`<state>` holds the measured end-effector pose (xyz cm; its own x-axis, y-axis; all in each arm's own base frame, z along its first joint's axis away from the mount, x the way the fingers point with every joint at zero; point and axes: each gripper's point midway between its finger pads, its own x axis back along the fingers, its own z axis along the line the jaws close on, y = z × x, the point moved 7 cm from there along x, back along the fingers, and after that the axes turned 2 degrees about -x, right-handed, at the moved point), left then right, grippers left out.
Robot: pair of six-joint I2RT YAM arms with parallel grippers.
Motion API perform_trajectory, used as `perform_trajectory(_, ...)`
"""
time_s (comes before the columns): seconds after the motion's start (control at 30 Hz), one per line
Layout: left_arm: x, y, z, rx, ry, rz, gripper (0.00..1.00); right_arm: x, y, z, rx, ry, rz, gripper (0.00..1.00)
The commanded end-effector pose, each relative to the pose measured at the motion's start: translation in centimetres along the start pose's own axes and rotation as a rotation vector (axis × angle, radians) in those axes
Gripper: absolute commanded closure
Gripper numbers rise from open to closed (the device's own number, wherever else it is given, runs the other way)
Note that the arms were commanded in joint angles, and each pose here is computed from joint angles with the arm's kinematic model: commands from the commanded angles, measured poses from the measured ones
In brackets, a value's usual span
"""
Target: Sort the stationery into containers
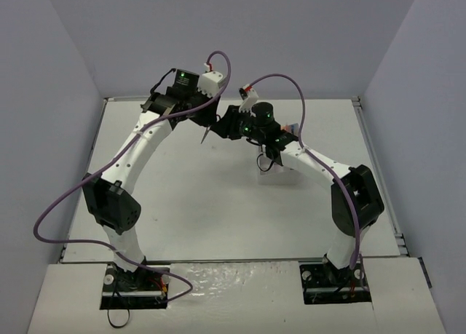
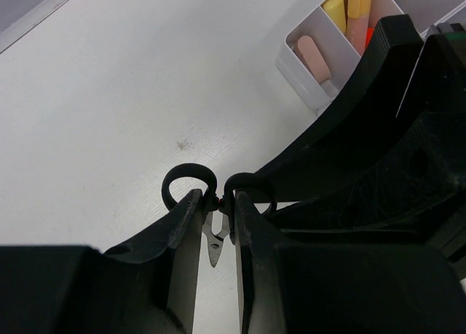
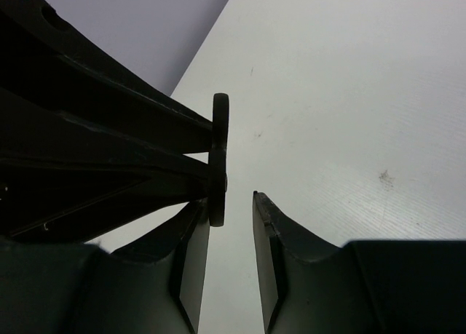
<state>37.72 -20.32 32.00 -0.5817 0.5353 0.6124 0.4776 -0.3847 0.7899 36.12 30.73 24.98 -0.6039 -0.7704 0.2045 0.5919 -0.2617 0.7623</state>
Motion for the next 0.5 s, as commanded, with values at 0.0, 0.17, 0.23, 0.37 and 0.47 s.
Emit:
perform_trajectory(0.0, 2.1, 2.7, -0.9, 0.027, -0.032, -0.109, 1.0, -0.2, 3.9, 3.0, 0.042, 0.096, -0.142, 0.77)
perform_trajectory(0.17, 1.8, 2.7, -1.4, 0.071, -0.068, -0.112, 1.0, -0.6, 4.0, 3.1, 0.016, 0.109, -0.159, 0.87)
perform_trajectory(0.23, 1.7, 2.7, -1.7, 0.094, -0.091, -0.114, 1.0, -0.7, 4.1, 3.1, 0.011, 0.116, -0.168, 0.9)
perform_trajectory(0.37, 1.6, 2.8, -2.0, 0.126, -0.116, -0.116, 1.0, -0.7, 4.3, 3.0, 0.013, 0.105, -0.179, 1.0)
perform_trajectory(0.47, 1.7, 2.8, -1.9, 0.128, -0.117, -0.119, 1.0, -0.6, 4.4, 3.0, 0.022, 0.093, -0.187, 1.0)
